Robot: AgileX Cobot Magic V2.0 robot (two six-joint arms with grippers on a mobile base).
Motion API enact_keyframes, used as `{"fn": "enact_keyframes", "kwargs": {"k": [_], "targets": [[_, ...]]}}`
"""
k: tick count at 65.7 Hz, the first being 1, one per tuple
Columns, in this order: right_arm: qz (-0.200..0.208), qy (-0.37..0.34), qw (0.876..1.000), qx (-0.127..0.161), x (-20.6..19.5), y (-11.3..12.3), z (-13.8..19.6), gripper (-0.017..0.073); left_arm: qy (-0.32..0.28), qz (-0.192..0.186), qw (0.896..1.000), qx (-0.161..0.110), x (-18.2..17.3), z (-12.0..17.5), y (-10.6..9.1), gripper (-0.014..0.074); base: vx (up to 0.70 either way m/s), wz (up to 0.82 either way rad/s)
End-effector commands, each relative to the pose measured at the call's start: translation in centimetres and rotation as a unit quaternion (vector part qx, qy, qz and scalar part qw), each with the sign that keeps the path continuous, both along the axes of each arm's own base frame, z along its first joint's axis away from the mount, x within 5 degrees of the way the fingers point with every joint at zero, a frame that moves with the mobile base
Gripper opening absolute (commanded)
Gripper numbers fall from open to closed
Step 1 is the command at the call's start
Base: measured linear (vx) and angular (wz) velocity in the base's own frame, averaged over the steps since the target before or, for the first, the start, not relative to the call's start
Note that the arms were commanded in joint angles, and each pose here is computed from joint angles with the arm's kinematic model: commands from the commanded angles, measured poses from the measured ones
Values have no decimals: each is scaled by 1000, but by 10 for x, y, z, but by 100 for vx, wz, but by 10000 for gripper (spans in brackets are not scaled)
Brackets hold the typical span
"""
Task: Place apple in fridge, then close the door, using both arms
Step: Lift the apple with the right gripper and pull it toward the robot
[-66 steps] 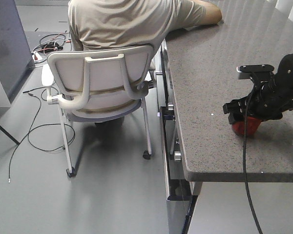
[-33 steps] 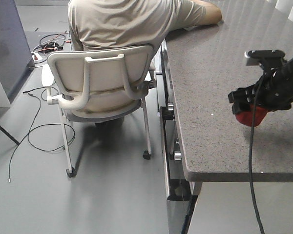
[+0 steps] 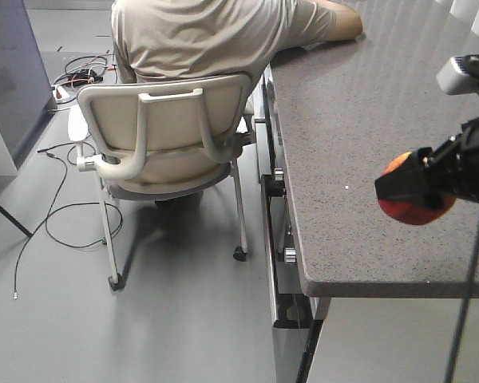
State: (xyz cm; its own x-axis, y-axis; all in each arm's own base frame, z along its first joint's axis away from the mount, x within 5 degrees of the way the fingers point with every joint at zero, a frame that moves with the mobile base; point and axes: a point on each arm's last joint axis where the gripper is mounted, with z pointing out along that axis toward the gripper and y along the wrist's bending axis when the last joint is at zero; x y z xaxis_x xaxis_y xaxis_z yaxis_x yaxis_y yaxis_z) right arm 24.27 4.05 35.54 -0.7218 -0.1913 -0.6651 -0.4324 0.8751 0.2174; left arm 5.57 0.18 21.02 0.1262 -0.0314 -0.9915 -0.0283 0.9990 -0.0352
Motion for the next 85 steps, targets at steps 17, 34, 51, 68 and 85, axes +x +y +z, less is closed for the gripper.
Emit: {"fn": "enact_keyframes", "kwargs": {"k": [17, 34, 51, 68, 85], "targets": [[29, -46, 998, 44, -76, 8, 10, 90, -26, -5, 1000, -4, 0, -2, -1, -6, 0, 0], [56, -36, 997, 48, -129, 11, -13, 90, -26, -5, 1000, -4, 0, -2, -1, -6, 0, 0], [111, -45, 992, 46, -159, 20, -28, 90, -26, -5, 1000, -4, 0, -2, -1, -6, 0, 0], [112, -50, 991, 49, -162, 20, -27, 90, -26, -5, 1000, -4, 0, -2, -1, -6, 0, 0], [112, -50, 991, 49, -162, 20, -27, 90, -26, -5, 1000, -4, 0, -2, -1, -6, 0, 0]]}}
